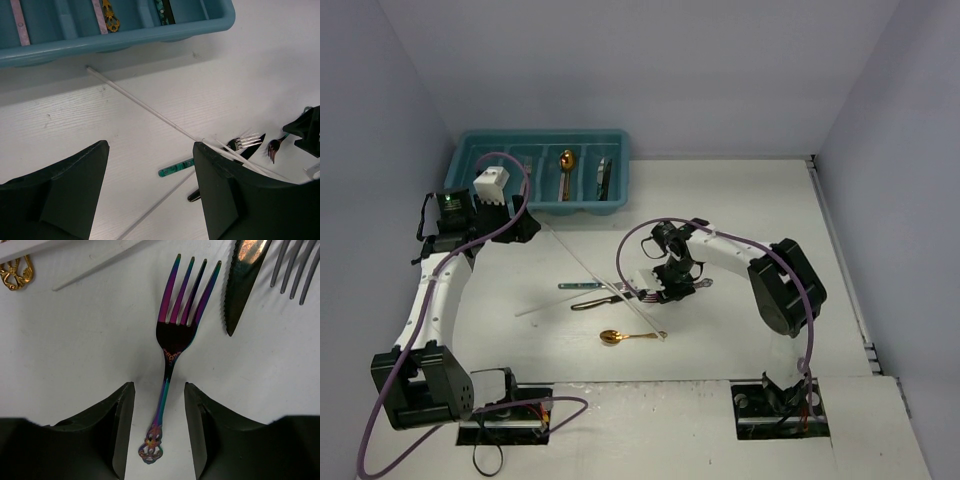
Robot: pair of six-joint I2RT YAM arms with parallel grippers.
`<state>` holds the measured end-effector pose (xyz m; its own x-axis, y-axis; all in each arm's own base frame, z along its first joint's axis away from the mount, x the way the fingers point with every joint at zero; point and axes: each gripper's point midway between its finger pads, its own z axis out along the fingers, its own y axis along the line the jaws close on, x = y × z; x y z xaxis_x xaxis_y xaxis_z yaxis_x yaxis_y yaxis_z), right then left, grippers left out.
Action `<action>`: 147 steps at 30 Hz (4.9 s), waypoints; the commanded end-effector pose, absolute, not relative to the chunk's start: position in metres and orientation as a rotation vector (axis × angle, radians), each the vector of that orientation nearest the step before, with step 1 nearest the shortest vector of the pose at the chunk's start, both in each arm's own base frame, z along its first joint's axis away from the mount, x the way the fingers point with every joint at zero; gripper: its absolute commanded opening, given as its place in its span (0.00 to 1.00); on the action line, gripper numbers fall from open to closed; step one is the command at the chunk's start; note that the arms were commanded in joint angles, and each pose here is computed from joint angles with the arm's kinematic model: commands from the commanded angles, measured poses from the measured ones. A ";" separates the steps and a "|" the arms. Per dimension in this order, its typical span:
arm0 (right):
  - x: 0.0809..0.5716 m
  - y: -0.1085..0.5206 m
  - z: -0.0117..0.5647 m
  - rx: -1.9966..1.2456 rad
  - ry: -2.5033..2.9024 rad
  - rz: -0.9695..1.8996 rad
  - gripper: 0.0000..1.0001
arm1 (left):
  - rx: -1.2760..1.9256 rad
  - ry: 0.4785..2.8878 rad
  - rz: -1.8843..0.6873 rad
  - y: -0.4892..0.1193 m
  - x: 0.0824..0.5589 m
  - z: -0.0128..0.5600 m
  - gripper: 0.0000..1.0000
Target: Sort the eating utensils into containers
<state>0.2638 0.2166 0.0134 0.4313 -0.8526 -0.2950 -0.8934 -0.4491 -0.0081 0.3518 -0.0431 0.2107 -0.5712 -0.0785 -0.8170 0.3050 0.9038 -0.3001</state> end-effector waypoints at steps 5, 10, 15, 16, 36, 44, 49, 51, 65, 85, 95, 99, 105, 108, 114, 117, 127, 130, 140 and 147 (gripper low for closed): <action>0.258 0.217 0.006 -2.524 1.630 0.550 0.34 | 0.175 2.042 -0.503 -0.045 0.355 0.238 0.66; 0.257 0.210 -0.003 -2.527 1.681 0.585 0.24 | 0.175 2.041 -0.493 -0.044 0.356 0.239 0.66; 0.250 0.206 -0.005 -2.522 1.721 0.593 0.13 | 0.175 2.029 -0.476 -0.041 0.357 0.245 0.65; 0.248 0.205 -0.004 -2.520 1.724 0.594 0.11 | 0.176 2.027 -0.475 -0.041 0.358 0.245 0.66; 0.273 0.279 0.148 -1.988 1.688 0.673 0.00 | 0.133 1.930 -0.480 -0.044 0.350 0.272 0.66; 0.349 0.327 0.226 -1.313 1.916 1.014 0.00 | -0.081 1.776 -0.737 -0.071 0.334 0.285 0.66; 0.421 0.340 0.263 -0.729 2.012 1.103 0.00 | -0.104 1.766 -0.905 -0.121 0.316 0.283 0.66; 0.433 0.344 0.271 -0.576 2.025 1.139 0.00 | -0.107 1.754 -0.923 -0.135 0.316 0.285 0.66; 0.420 0.374 0.267 -0.114 2.156 1.217 0.00 | 0.018 1.844 -0.962 -0.219 0.346 0.273 0.66; 0.371 0.401 0.305 -0.251 2.071 1.387 0.00 | 0.164 1.959 -0.925 -0.232 0.358 0.233 0.45; 0.366 0.406 0.301 -0.297 2.066 1.418 0.26 | 0.206 1.919 -0.947 -0.231 0.349 0.251 0.00; 0.382 0.393 0.323 -0.362 1.978 1.400 0.69 | 0.092 1.970 -0.902 -0.197 0.358 0.251 0.00; 0.412 0.334 0.346 -0.367 1.887 1.308 0.84 | 0.028 2.030 -0.730 -0.119 0.387 0.256 0.00; 0.423 0.299 0.334 -0.357 1.893 1.224 0.85 | 0.015 2.151 -0.542 -0.070 0.415 0.244 0.00; 0.422 0.264 0.304 -0.360 1.928 1.094 0.86 | 0.040 2.188 -0.369 -0.009 0.477 0.246 0.00; 0.418 0.261 0.296 -0.361 1.944 1.085 0.86 | 0.052 2.221 -0.338 0.000 0.501 0.225 0.00; 0.409 0.254 0.278 -0.376 1.986 1.064 0.86 | -0.025 2.210 -0.246 0.026 0.575 0.191 0.00; 0.407 0.253 0.276 -0.377 1.996 1.063 0.86 | -0.024 2.206 -0.223 0.031 0.588 0.185 0.00; 0.405 0.252 0.270 -0.376 2.009 1.068 0.86 | 0.014 2.260 -0.216 0.034 0.605 0.146 0.00; 0.406 0.253 0.265 -0.382 2.018 1.067 0.86 | 0.036 2.261 -0.201 0.036 0.614 0.137 0.16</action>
